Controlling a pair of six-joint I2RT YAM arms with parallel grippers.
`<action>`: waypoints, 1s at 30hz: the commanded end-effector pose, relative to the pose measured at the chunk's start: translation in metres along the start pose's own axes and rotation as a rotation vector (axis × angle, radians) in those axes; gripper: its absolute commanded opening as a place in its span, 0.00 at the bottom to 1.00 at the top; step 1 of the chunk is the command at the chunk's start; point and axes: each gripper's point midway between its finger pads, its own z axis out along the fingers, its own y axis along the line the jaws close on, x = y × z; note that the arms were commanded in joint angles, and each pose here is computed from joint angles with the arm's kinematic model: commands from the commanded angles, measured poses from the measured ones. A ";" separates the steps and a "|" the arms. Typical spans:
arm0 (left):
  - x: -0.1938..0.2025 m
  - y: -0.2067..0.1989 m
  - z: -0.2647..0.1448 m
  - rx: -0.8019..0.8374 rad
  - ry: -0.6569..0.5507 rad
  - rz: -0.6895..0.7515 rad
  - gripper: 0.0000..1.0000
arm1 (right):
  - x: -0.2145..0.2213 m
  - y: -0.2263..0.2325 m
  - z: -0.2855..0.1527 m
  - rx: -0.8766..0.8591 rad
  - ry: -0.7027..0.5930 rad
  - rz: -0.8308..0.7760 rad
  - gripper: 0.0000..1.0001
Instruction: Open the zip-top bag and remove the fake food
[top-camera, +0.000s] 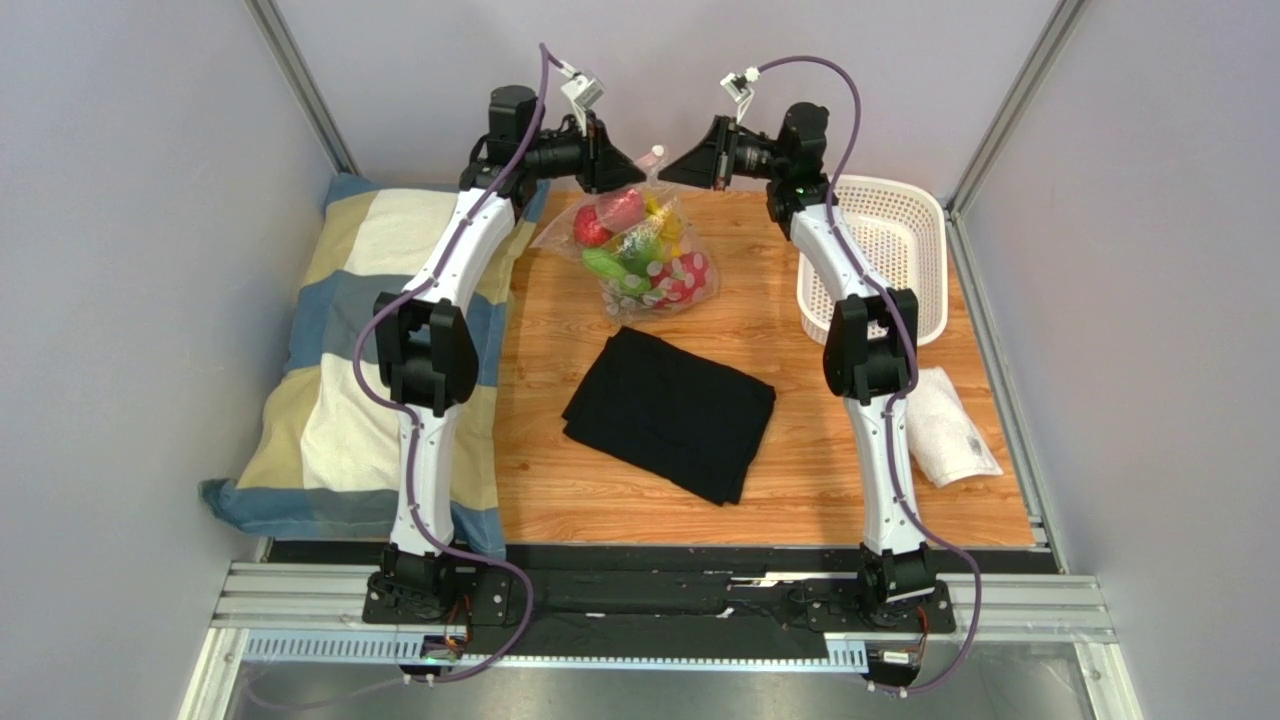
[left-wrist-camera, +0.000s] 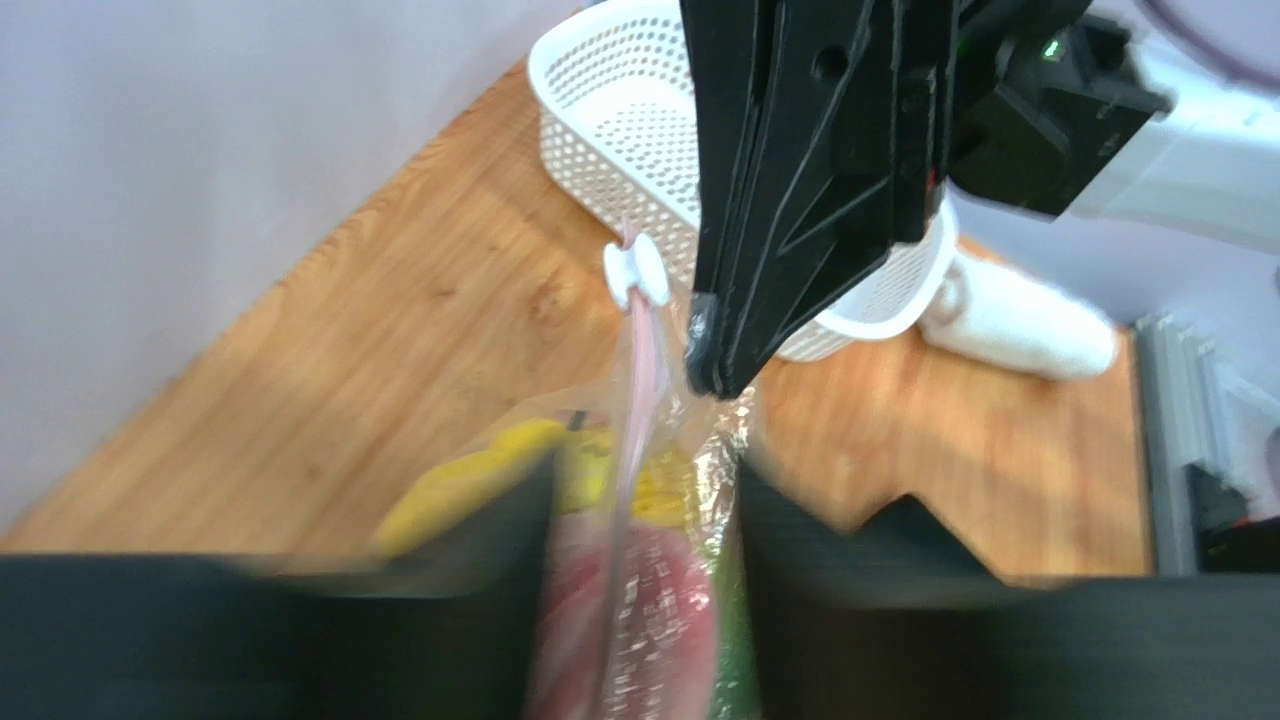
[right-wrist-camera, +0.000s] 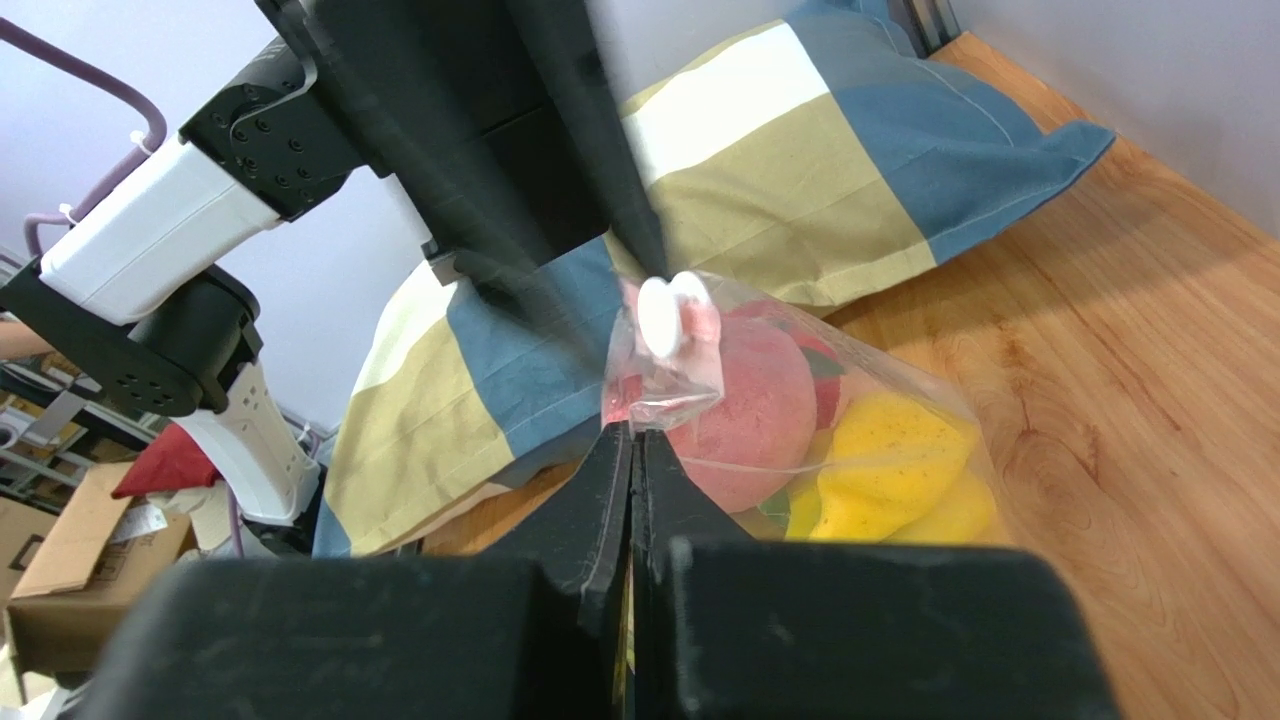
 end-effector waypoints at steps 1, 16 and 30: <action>-0.069 -0.034 -0.016 0.036 -0.112 0.077 0.70 | -0.017 0.023 0.008 -0.024 -0.028 -0.086 0.00; -0.071 -0.030 -0.005 0.104 -0.147 -0.008 0.48 | -0.019 0.043 0.015 -0.045 -0.017 -0.125 0.00; -0.051 -0.010 -0.005 0.076 -0.114 -0.074 0.50 | -0.024 0.050 0.014 -0.049 -0.020 -0.140 0.00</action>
